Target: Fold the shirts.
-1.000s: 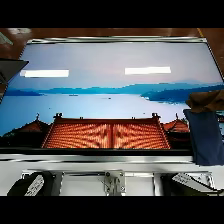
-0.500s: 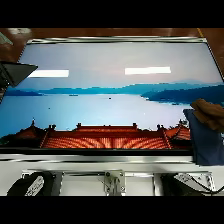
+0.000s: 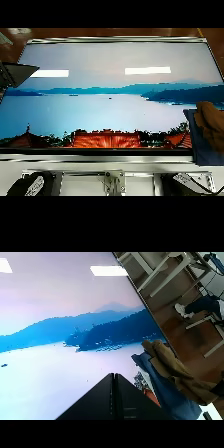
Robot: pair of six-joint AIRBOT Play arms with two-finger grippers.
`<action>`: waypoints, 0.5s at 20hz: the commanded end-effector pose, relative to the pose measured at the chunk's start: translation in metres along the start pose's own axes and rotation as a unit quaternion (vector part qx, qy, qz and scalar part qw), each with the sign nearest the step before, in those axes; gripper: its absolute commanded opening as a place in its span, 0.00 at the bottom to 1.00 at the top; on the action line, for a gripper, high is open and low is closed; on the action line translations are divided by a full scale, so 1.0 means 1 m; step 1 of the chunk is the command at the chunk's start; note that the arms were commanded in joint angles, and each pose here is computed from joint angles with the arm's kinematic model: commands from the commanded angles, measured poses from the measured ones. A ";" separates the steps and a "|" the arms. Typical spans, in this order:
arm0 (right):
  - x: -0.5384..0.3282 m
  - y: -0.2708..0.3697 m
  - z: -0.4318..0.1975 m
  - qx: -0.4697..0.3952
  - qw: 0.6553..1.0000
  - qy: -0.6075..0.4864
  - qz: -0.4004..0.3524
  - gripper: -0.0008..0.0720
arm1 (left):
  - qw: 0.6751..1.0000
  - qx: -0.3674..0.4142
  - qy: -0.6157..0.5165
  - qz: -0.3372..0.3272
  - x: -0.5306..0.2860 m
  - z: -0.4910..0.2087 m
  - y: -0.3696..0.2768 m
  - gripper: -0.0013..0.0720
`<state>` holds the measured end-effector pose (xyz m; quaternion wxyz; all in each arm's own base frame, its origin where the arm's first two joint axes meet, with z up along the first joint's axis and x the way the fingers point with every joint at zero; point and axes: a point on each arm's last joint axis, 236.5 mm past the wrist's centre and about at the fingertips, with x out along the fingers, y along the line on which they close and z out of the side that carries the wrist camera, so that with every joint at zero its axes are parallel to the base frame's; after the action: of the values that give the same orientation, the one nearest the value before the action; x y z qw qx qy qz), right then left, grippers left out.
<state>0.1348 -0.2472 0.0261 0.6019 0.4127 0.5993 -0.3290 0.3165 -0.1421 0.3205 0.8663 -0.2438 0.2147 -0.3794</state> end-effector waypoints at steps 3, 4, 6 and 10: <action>0.012 -0.024 -0.005 -0.001 0.999 0.010 -0.052 0.35 | 1.000 0.001 -0.003 0.001 0.000 0.001 0.001 0.07; 0.012 -0.026 -0.004 -0.004 0.998 0.009 -0.055 0.66 | 1.000 0.002 -0.004 0.001 0.000 0.002 0.000 0.07; 0.011 -0.026 -0.004 -0.024 0.998 0.009 -0.055 0.80 | 1.000 0.001 -0.004 0.002 0.000 0.002 0.001 0.07; -0.025 -0.017 0.035 -0.063 0.994 -0.075 -0.048 0.80 | 0.999 0.011 -0.003 0.042 0.001 0.002 0.022 0.07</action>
<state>0.1192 -0.2658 0.0262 0.6097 0.3530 0.6202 -0.3450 0.3215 -0.1382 0.3189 0.8725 -0.2402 0.2119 -0.3690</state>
